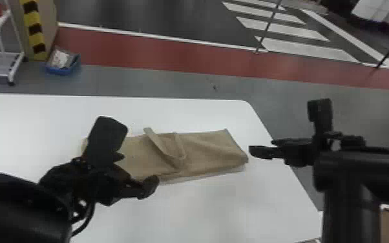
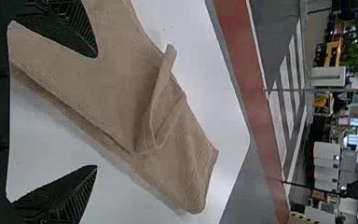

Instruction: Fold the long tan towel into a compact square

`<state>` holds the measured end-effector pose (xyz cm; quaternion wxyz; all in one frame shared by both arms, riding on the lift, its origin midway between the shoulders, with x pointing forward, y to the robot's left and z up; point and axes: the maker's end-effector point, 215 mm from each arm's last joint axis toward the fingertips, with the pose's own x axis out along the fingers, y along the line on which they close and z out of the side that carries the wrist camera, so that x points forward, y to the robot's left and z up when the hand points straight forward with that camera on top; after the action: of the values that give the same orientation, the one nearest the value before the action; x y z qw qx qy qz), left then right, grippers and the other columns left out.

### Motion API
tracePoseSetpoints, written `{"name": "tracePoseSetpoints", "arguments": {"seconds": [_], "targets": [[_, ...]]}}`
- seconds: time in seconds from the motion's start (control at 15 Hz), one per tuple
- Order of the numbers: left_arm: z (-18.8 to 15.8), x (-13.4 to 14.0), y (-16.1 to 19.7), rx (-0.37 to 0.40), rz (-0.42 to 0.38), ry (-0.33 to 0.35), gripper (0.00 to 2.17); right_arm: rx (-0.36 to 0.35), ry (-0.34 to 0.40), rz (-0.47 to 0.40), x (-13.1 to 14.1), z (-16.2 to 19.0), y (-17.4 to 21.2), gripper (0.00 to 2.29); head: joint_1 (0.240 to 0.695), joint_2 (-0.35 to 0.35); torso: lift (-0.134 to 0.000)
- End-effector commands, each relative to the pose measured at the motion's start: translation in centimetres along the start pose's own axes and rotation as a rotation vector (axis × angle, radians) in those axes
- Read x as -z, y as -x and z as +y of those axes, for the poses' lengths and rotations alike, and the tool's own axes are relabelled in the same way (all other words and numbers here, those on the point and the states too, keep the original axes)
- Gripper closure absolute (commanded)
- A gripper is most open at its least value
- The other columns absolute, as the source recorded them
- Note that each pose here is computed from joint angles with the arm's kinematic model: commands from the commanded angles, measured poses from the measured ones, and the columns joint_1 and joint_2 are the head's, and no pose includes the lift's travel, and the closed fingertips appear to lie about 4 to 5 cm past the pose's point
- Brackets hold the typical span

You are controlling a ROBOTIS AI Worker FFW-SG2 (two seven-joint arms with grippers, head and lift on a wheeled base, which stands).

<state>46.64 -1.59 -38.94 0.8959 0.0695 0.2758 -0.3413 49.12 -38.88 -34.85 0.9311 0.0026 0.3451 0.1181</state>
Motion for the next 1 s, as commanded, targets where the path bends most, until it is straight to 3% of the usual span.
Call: {"name": "tracePoseSetpoints", "arguments": {"seconds": [0.0, 0.13, 0.33, 0.53, 0.67, 0.73, 0.93], "targets": [[4.8, 0.7, 3.0, -0.077, -0.042, 0.074, 0.04, -0.038, -0.066, 0.042, -1.2, 5.6, -1.8, 0.08, 0.695, -0.35, -0.124], [8.3, 2.5, 5.0, -0.124, -0.048, 0.128, 0.04, -0.037, -0.135, 0.124, -1.6, 9.8, -3.0, 0.08, 0.695, -0.346, -0.124], [10.2, 2.9, 6.0, -0.119, -0.073, 0.182, 0.04, -0.034, -0.037, 0.058, -7.7, 12.9, -3.5, 0.08, 0.695, -0.231, -0.124], [11.1, 3.5, 6.8, -0.114, -0.082, 0.215, 0.04, 0.014, 0.054, 0.075, -12.0, 14.6, -5.2, 0.08, 0.695, -0.153, -0.124], [11.7, 3.9, 7.2, -0.121, -0.082, 0.225, 0.04, -0.007, 0.114, 0.11, -11.9, 16.9, -6.4, 0.08, 0.695, -0.127, -0.124], [11.9, 3.8, 7.4, -0.121, -0.087, 0.234, 0.04, -0.01, 0.134, 0.144, -10.6, 17.8, -7.1, 0.08, 0.695, -0.115, -0.124], [12.3, 4.3, 7.7, -0.117, -0.089, 0.253, 0.04, 0.002, 0.125, 0.229, -7.8, 18.9, -9.1, 0.09, 0.695, -0.062, -0.124]]}}
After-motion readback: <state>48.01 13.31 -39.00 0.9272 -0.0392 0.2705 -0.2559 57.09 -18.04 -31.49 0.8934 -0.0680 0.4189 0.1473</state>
